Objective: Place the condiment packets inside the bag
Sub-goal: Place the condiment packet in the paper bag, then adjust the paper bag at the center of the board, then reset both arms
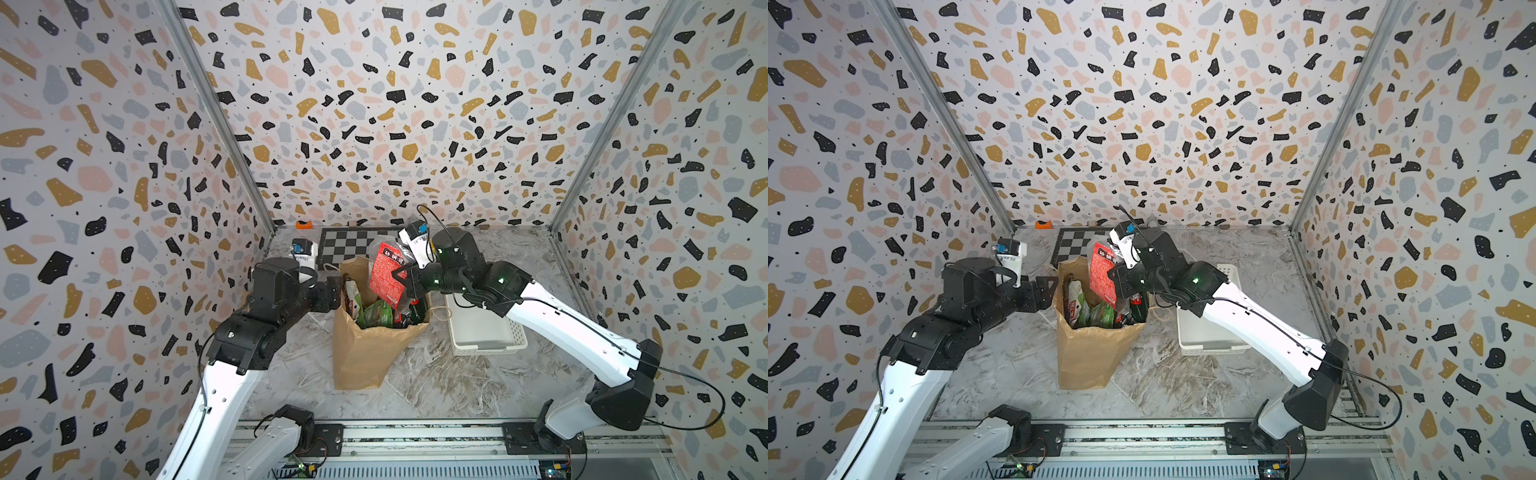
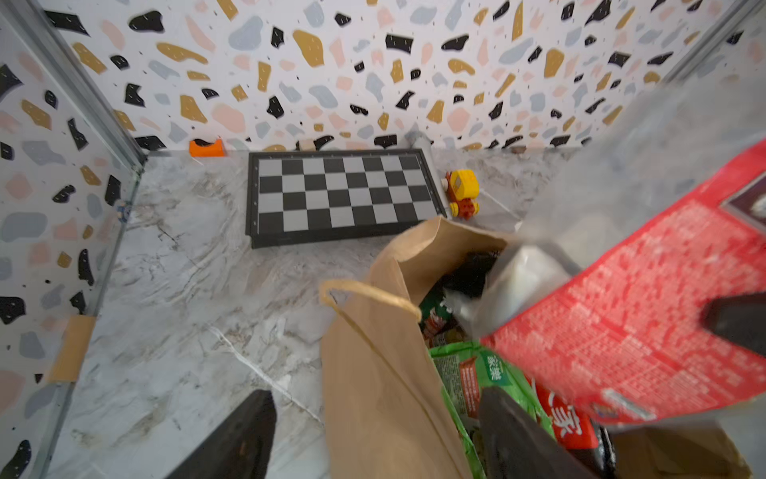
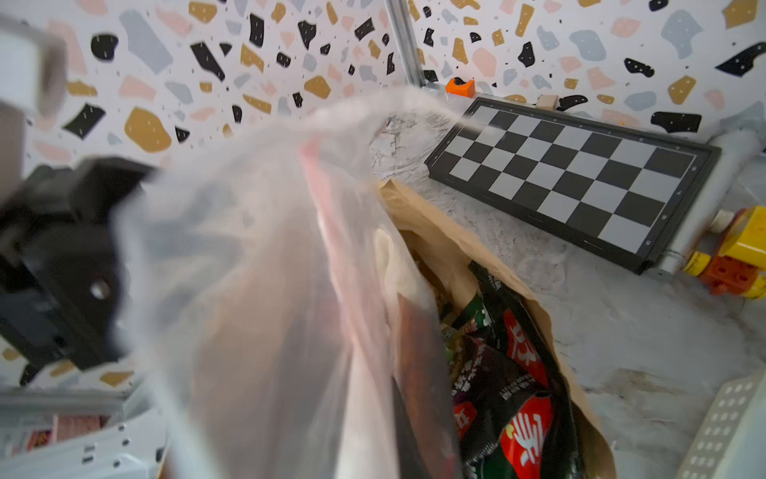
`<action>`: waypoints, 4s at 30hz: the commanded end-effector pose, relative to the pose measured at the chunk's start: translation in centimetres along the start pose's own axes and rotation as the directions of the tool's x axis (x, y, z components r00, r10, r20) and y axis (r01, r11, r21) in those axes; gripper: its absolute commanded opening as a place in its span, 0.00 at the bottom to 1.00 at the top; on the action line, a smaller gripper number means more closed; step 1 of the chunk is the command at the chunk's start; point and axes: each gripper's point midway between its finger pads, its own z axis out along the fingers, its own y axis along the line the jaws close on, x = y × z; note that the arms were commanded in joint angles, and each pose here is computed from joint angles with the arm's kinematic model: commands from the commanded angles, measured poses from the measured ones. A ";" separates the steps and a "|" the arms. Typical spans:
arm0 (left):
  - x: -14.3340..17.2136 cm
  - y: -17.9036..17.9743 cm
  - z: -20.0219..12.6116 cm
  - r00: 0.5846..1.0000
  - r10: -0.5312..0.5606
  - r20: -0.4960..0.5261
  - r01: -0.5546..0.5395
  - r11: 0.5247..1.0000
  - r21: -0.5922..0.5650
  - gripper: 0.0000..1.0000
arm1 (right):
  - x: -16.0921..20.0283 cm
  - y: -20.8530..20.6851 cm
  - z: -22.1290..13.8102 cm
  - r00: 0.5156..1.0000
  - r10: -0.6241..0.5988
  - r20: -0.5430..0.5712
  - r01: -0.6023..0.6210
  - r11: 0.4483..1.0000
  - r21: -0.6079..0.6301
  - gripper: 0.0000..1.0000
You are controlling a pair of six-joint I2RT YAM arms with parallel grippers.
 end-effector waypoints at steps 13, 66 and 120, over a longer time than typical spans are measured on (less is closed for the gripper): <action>0.7 -0.9 1.2 0.998 -0.056 -0.027 0.057 0.997 0.055 0.07 | -4.0 6.2 0.9 0.869 0.448 0.208 -0.367 0.868 -0.334 0.00; -0.1 -0.2 0.8 0.999 -0.024 0.023 0.023 1.000 0.018 0.00 | 7.6 -9.2 -1.4 0.982 0.072 -0.172 -0.014 0.948 0.317 0.54; 1.8 9.7 5.7 0.940 0.140 0.312 0.033 0.872 -0.489 1.00 | 5.1 -23.5 -23.2 0.979 -0.203 -0.001 0.119 0.569 0.813 0.99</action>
